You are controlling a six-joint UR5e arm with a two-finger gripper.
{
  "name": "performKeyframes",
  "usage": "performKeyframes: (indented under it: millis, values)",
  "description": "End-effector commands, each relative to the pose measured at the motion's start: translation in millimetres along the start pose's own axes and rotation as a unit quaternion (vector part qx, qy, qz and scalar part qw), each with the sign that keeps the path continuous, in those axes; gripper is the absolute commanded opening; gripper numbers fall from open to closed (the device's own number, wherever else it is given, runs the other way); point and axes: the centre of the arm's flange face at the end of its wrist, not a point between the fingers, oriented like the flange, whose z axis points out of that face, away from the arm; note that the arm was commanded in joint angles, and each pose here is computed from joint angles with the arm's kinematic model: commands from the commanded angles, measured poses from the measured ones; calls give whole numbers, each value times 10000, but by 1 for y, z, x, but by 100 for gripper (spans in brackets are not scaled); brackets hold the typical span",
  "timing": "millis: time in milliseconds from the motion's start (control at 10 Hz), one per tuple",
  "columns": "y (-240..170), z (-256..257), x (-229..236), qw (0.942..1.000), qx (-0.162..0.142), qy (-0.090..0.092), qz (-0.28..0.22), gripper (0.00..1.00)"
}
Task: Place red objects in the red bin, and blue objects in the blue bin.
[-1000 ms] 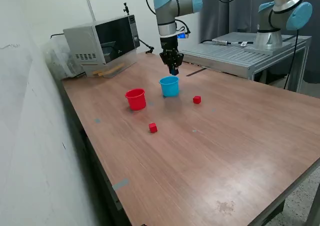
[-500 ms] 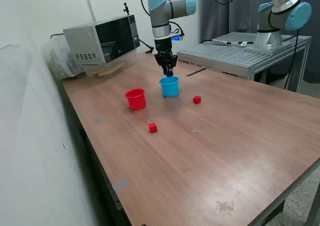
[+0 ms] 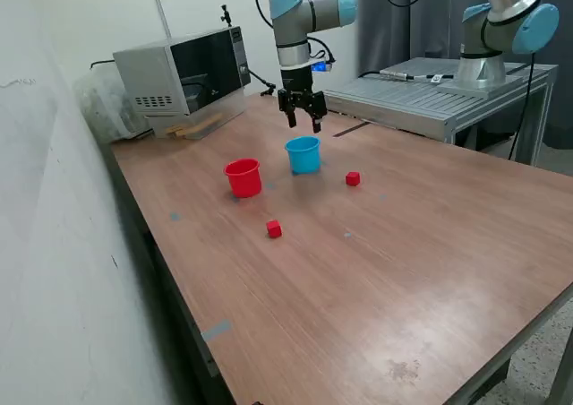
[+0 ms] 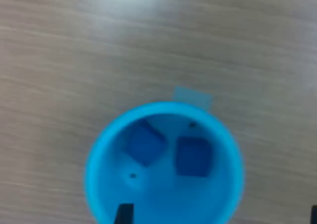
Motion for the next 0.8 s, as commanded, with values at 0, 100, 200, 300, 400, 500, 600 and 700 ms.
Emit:
performKeyframes:
  millis: [0, 100, 200, 300, 400, 500, 600, 700]
  values:
    - [-18, -6, 85, 9967, 85, 71, -803, 100]
    - [-21, -3, 110, 9938, 130, 102, -1102, 100]
    - [-24, -2, 130, 9916, 155, 122, -1278, 100]
    - [-27, -1, 144, 9900, 174, 137, -1392, 100]
    - [-26, 1, 153, 9888, 101, 313, -1456, 100]
    - [-20, 4, 155, 9872, 12, 518, -1510, 100]
    - [-19, 22, 150, 9873, 137, 605, -1465, 100]
    - [-16, 40, 148, 9869, 254, 661, -1450, 100]
